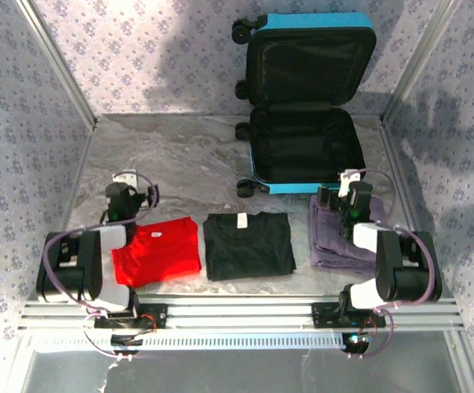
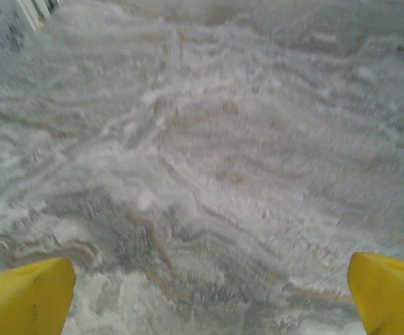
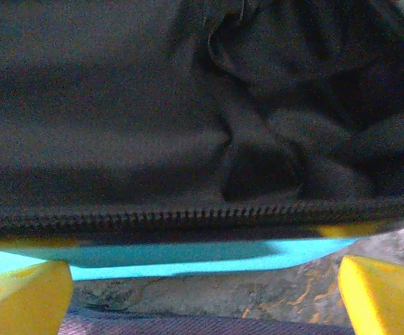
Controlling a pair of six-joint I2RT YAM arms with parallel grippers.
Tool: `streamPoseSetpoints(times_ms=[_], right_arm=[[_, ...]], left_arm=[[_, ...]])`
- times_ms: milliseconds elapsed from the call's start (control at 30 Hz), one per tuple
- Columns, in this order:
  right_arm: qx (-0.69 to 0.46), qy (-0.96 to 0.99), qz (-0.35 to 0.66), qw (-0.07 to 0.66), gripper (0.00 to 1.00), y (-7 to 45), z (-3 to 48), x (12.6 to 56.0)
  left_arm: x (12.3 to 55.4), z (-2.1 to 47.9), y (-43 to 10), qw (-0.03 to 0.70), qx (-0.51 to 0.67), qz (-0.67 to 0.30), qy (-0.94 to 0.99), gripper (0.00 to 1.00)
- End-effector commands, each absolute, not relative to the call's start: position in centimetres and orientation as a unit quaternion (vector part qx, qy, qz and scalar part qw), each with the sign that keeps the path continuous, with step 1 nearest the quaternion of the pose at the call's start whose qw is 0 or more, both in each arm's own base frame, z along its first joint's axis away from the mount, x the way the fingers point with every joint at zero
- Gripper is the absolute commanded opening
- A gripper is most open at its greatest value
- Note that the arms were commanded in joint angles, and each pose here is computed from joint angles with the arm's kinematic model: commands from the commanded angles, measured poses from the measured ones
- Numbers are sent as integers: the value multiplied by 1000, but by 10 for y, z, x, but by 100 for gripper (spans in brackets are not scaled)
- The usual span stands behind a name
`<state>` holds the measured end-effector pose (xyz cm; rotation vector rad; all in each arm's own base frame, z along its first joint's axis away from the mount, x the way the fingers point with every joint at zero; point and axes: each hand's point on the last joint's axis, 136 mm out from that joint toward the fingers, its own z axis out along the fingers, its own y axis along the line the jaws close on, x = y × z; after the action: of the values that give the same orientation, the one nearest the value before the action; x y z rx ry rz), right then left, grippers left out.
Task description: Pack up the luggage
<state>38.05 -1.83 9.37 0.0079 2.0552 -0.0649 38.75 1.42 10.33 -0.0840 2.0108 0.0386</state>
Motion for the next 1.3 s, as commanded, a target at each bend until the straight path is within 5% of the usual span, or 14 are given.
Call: streamPoseSetpoints(times_ms=[0, 267, 467, 633, 1100, 1267], right_arm=[[23, 839, -49, 541, 100, -26, 144, 374], [103, 851, -19, 514, 100, -19, 210, 332], [178, 888, 11, 424, 88, -16, 214, 325], [186, 904, 58, 381, 78, 3, 209, 335], [230, 919, 96, 305, 78, -14, 160, 297], [234, 927, 113, 271, 78, -3, 133, 269]], left_arm=[[395, 166, 14, 575, -63, 2, 815, 100], [396, 267, -29, 561, -117, -100, 813, 100], [383, 290, -100, 541, -42, -129, 830, 100], [373, 290, -154, 536, 26, -152, 830, 100], [369, 246, -271, 443, 150, -175, 866, 100], [351, 240, -319, 386, 167, -260, 869, 100]])
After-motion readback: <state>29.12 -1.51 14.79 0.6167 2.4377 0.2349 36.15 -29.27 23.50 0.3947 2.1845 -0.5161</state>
